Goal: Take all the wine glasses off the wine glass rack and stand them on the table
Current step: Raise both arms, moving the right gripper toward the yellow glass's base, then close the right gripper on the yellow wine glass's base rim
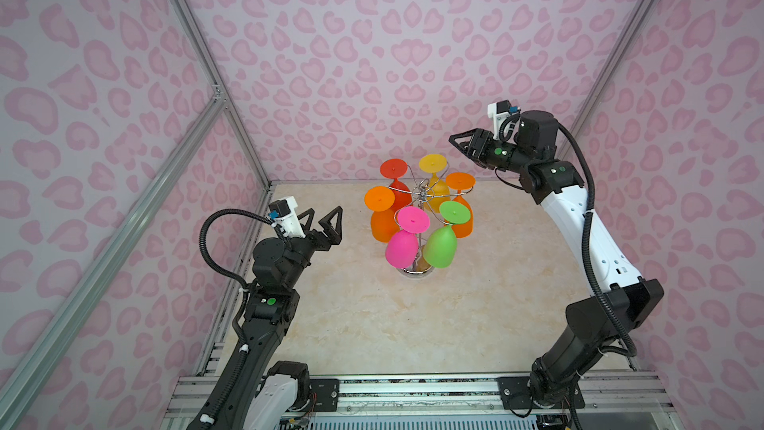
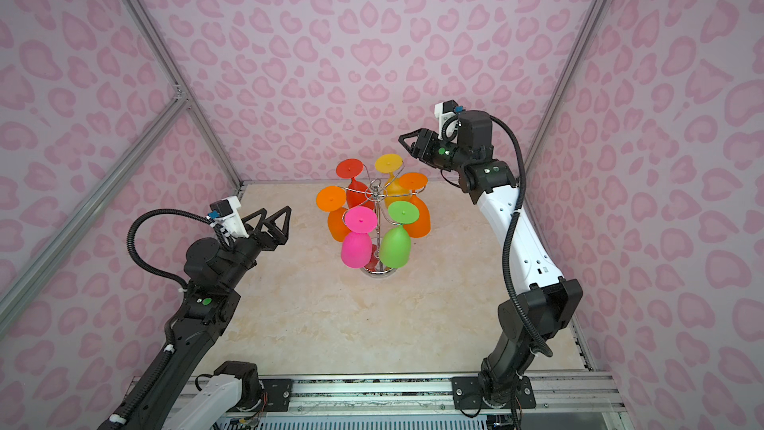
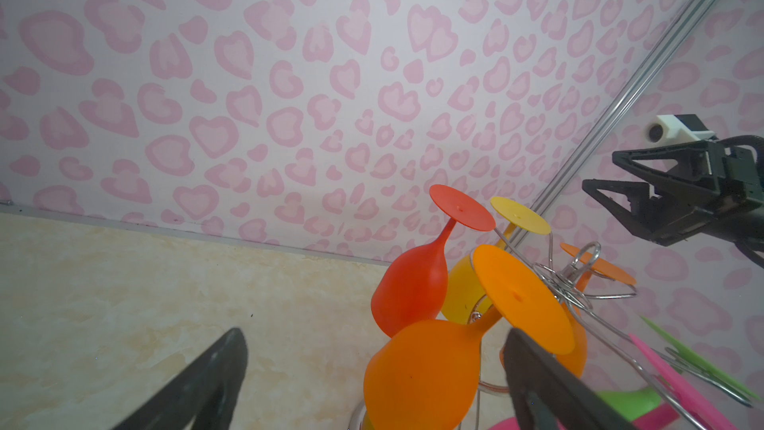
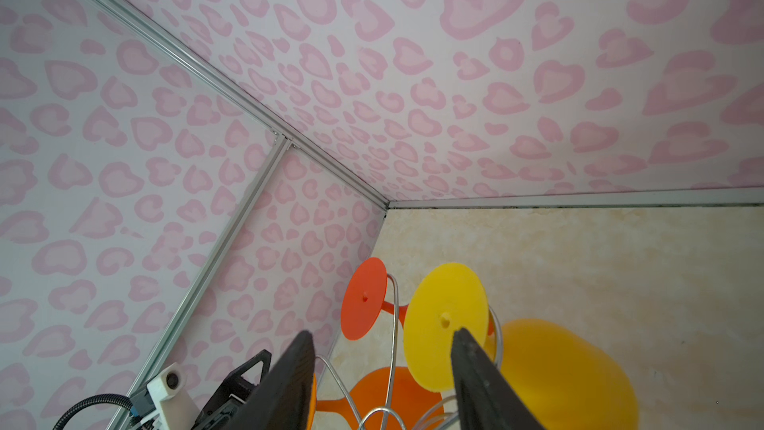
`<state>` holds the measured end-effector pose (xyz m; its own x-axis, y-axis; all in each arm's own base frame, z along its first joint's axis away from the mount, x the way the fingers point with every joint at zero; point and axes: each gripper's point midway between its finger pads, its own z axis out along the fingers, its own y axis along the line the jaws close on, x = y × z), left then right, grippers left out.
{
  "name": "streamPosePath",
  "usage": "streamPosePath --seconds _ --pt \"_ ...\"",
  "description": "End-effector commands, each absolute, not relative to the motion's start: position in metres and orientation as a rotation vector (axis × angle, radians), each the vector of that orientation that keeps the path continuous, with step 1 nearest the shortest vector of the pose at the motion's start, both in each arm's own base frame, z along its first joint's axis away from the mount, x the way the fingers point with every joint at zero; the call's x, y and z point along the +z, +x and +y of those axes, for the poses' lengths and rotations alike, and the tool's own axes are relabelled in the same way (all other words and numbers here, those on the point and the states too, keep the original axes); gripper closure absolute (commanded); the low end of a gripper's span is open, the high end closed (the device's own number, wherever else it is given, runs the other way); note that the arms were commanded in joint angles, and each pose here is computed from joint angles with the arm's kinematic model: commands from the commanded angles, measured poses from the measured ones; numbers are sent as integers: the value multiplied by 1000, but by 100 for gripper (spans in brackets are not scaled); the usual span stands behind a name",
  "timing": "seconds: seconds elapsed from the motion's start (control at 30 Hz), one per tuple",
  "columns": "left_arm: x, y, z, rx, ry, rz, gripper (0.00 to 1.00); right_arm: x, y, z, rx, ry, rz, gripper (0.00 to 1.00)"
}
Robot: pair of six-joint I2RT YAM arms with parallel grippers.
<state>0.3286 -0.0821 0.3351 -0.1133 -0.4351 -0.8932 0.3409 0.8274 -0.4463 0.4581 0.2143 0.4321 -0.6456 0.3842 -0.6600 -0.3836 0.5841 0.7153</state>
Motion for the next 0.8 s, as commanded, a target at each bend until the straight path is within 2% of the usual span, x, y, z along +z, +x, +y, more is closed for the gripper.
streamPosePath --seconds 0.0,0.77 --pt "335 327 -80 -634 -67 1544 2 408 458 216 1112 43 2081 46" --pt "321 328 -81 -633 -72 1567 2 377 469 227 1109 117 2198 52"
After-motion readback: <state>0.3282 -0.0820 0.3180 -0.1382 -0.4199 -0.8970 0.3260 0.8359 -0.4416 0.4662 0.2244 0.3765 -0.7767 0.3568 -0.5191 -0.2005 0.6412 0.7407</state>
